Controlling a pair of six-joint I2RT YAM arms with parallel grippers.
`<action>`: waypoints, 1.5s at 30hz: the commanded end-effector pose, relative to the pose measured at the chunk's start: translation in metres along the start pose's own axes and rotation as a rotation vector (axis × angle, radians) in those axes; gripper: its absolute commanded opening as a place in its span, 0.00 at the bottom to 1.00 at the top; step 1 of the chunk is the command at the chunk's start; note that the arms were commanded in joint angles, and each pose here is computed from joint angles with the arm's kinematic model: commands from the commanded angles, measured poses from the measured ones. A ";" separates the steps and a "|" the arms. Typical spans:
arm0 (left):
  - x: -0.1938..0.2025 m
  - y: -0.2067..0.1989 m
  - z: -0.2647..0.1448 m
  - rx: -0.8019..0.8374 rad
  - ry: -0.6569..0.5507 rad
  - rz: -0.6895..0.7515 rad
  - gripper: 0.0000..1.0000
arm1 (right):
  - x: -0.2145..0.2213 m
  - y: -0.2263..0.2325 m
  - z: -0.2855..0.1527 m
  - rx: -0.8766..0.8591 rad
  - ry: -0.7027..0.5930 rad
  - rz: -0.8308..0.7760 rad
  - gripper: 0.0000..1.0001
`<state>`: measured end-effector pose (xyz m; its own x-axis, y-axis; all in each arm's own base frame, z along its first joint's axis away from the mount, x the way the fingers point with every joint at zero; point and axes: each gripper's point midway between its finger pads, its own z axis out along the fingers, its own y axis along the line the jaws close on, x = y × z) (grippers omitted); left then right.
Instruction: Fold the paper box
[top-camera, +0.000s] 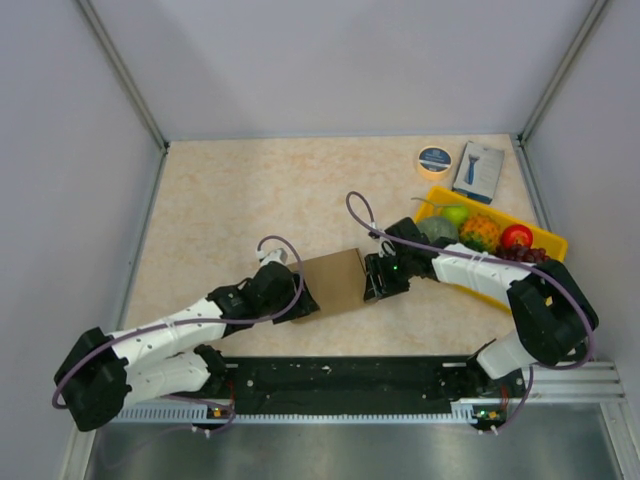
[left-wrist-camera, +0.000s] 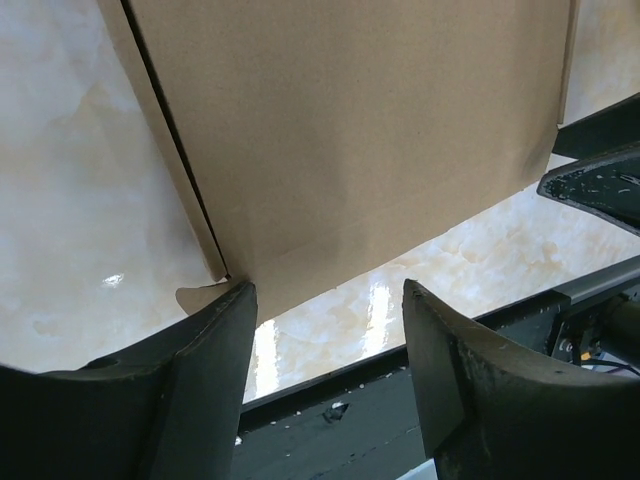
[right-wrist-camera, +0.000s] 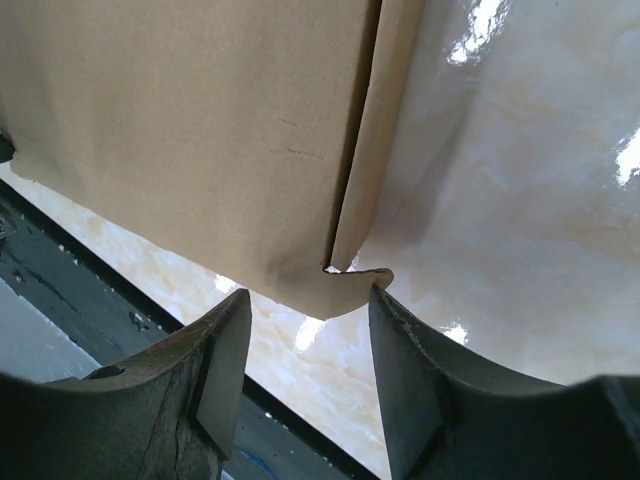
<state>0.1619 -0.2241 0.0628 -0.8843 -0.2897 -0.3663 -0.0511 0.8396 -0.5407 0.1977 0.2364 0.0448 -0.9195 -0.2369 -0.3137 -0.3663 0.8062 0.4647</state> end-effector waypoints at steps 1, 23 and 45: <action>-0.007 -0.001 -0.011 0.016 -0.043 0.008 0.66 | -0.010 0.008 -0.001 -0.021 -0.043 -0.021 0.51; -0.003 0.007 0.008 -0.021 -0.029 0.012 0.73 | -0.005 0.020 0.001 -0.097 -0.001 -0.002 0.50; 0.005 0.019 0.006 0.032 -0.060 -0.056 0.46 | 0.001 0.026 0.001 -0.273 -0.011 0.222 0.31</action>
<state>0.1518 -0.2047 0.0358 -0.8790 -0.3111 -0.3613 -0.0930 0.8551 -0.5100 0.1781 0.2489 0.0415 -0.9697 -0.1522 -0.1910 -0.2391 0.7503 0.6163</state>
